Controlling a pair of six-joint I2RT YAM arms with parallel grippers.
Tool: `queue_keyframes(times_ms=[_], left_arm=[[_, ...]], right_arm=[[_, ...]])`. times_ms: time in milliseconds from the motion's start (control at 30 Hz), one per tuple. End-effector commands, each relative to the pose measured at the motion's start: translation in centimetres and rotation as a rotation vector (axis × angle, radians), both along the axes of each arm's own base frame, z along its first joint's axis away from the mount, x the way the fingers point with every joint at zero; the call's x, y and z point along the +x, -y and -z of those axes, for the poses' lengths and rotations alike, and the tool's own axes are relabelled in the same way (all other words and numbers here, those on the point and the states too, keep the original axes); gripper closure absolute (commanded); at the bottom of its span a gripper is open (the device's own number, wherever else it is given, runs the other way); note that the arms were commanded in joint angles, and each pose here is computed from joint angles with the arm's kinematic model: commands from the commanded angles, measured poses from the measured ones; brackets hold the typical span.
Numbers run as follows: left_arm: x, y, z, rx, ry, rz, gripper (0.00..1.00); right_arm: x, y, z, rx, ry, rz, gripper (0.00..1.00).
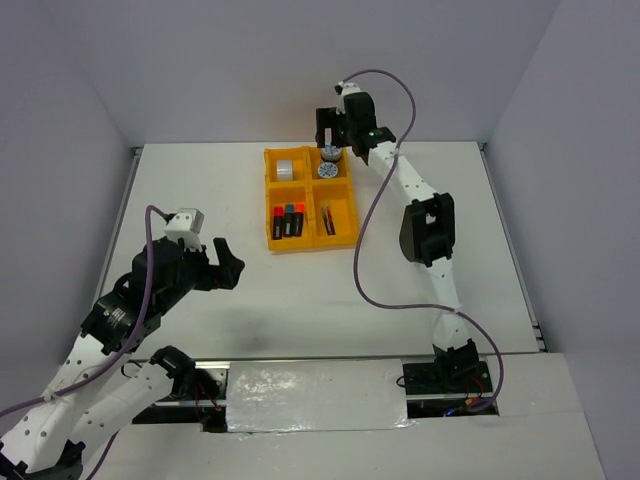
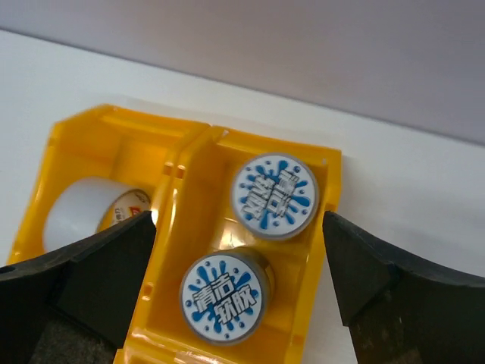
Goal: Sort the stationery into containers
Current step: Place the stationery in the storage box, then reset both arms
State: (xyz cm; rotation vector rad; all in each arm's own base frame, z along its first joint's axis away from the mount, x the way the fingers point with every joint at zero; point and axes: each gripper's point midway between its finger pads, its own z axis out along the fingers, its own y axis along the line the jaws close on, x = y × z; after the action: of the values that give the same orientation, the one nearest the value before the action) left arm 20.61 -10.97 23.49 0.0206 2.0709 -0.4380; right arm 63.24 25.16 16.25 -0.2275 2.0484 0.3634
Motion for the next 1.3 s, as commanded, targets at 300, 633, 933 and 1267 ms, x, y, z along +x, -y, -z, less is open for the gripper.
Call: queue_keyframes(times_ms=[300, 633, 933, 1267], left_arm=[[1.4, -1.7, -0.3, 0.038, 0.021, -0.108, 0.01], [5.8, -10.2, 2.1, 0.074, -0.155, -0.484, 0.01], [3.4, -14.7, -3.2, 0.103, 0.034, -0.673, 0.01], [0.1, -13.4, -3.9, 0.001, 0.184, -0.611, 0.01]], right_arm=[[-7.1, 3.1, -19.8, 0.009, 0.263, 0.090, 0.00], [-30.3, 14.0, -20.0, 0.038, 0.251, 0.353, 0.00], [-40.4, 19.4, -10.5, 0.009, 0.104, 0.368, 0.00], [-45.2, 20.4, -12.5, 0.130, 0.191, 0.285, 0.00]])
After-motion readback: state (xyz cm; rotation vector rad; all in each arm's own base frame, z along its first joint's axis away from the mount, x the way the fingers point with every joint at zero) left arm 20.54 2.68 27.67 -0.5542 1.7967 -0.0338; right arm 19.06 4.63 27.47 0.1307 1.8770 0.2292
